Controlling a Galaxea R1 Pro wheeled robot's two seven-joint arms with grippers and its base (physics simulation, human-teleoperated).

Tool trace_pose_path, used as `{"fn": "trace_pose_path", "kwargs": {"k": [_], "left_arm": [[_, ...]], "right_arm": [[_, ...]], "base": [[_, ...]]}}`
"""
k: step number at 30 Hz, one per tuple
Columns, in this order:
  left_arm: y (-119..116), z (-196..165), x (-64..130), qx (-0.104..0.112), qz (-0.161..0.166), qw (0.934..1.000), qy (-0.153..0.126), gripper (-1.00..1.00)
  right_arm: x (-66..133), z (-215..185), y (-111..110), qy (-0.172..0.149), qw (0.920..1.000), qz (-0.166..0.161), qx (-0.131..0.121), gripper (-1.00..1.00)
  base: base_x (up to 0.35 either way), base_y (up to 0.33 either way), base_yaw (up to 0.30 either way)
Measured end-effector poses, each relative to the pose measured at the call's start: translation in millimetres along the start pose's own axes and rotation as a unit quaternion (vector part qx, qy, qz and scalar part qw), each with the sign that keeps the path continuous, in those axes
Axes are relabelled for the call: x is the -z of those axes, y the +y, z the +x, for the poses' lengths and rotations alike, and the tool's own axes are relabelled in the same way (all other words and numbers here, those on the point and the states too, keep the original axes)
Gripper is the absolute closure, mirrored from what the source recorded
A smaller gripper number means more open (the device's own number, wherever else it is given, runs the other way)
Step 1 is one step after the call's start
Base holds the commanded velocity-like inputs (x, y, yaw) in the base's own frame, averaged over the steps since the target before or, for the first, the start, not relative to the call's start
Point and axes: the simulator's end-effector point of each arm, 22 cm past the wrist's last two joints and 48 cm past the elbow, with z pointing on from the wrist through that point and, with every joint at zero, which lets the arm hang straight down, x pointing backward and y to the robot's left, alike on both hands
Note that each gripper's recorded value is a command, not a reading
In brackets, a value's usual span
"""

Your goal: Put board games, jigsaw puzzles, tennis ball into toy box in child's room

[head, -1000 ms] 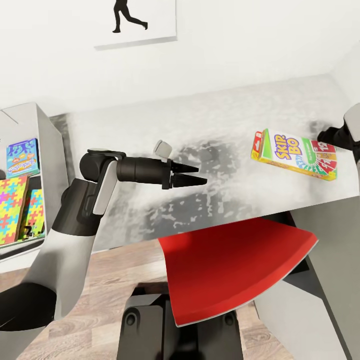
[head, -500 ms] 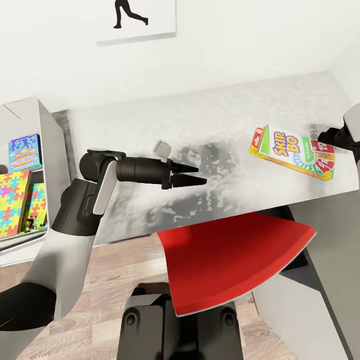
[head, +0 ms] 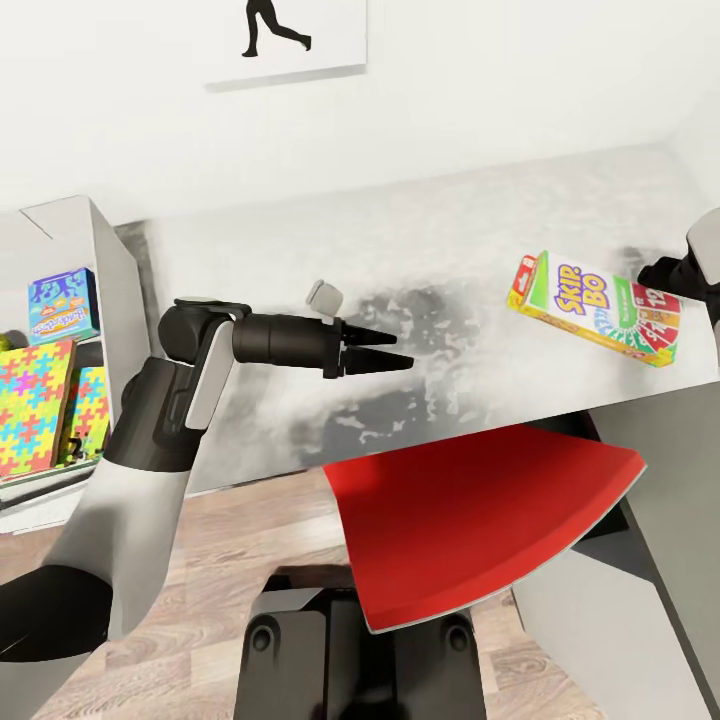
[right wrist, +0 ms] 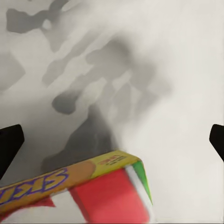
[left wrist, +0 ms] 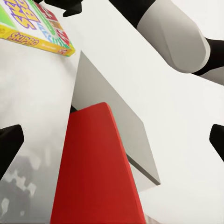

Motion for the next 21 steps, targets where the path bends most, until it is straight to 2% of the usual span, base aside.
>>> {"fn": "trace_pose_path", "kwargs": {"k": [15, 21], "left_arm": [[0.0, -0.1, 0.1, 0.000, 0.000, 1.0000, 0.000, -1.00], [0.4, -0.1, 0.1, 0.000, 0.000, 1.0000, 0.000, -1.00]], "right_arm": [[0.3, 0.6, -0.5, 0.002, 1.0000, 0.001, 0.001, -1.00], [0.2, 0.7, 1.0, 0.002, 1.0000, -0.002, 0.000, -1.00]], "base": [[0.000, 0.051, 0.000], [-0.073, 0.071, 0.000]]}}
